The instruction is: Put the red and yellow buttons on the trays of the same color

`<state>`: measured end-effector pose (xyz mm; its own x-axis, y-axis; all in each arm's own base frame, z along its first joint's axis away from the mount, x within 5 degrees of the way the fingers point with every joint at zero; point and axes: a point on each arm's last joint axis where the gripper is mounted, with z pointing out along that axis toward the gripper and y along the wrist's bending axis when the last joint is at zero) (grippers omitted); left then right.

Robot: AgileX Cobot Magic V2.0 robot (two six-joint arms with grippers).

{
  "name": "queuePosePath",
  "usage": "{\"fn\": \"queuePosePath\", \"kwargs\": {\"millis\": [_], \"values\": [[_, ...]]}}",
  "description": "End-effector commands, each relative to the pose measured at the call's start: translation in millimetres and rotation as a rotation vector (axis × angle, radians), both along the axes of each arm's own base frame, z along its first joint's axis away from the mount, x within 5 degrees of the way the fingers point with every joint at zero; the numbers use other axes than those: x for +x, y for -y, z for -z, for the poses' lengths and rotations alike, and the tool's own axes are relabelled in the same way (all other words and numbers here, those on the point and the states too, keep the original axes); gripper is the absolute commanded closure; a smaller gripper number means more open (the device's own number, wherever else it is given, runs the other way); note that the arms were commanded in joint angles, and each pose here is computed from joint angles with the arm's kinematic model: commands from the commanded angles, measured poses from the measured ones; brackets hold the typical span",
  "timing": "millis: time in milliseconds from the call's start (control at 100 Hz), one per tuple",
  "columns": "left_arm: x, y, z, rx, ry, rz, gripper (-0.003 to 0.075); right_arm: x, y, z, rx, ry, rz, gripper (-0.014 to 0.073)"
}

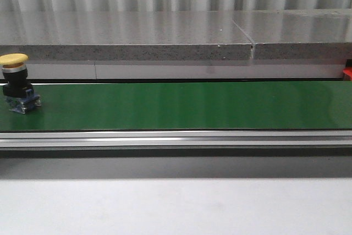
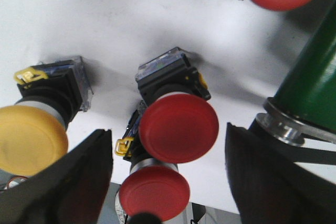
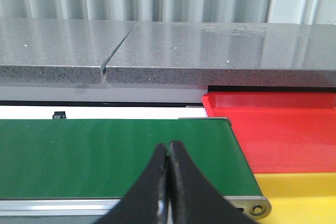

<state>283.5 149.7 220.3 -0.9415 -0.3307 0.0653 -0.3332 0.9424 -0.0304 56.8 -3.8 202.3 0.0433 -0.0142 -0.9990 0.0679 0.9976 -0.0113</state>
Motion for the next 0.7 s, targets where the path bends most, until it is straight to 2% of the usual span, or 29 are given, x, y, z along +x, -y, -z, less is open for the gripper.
{"fn": "queuePosePath", "kwargs": {"millis": [0, 480, 580, 690], "values": [[-1.7, -0.1, -20.3, 0.025, 0.044, 0.002, 0.0281, -2.6, 0.2, -12.6, -0.014, 0.103, 0.007, 0.0634], [11.4, -4.1, 0.8, 0.002, 0.064, -0.014, 0.029, -2.6, 0.2, -12.6, -0.014, 0.103, 0.007, 0.0634], [11.9, -3.8, 0.9, -0.001, 0.069, -0.017, 0.0374, -2.6, 0.2, -12.6, -0.014, 0.103, 0.007, 0.0634], [13.5, -3.3, 0.9, -0.007, 0.086, -0.024, 0.0516, -2.6, 0.2, -12.6, -0.014, 0.103, 0.007, 0.0634]]}}
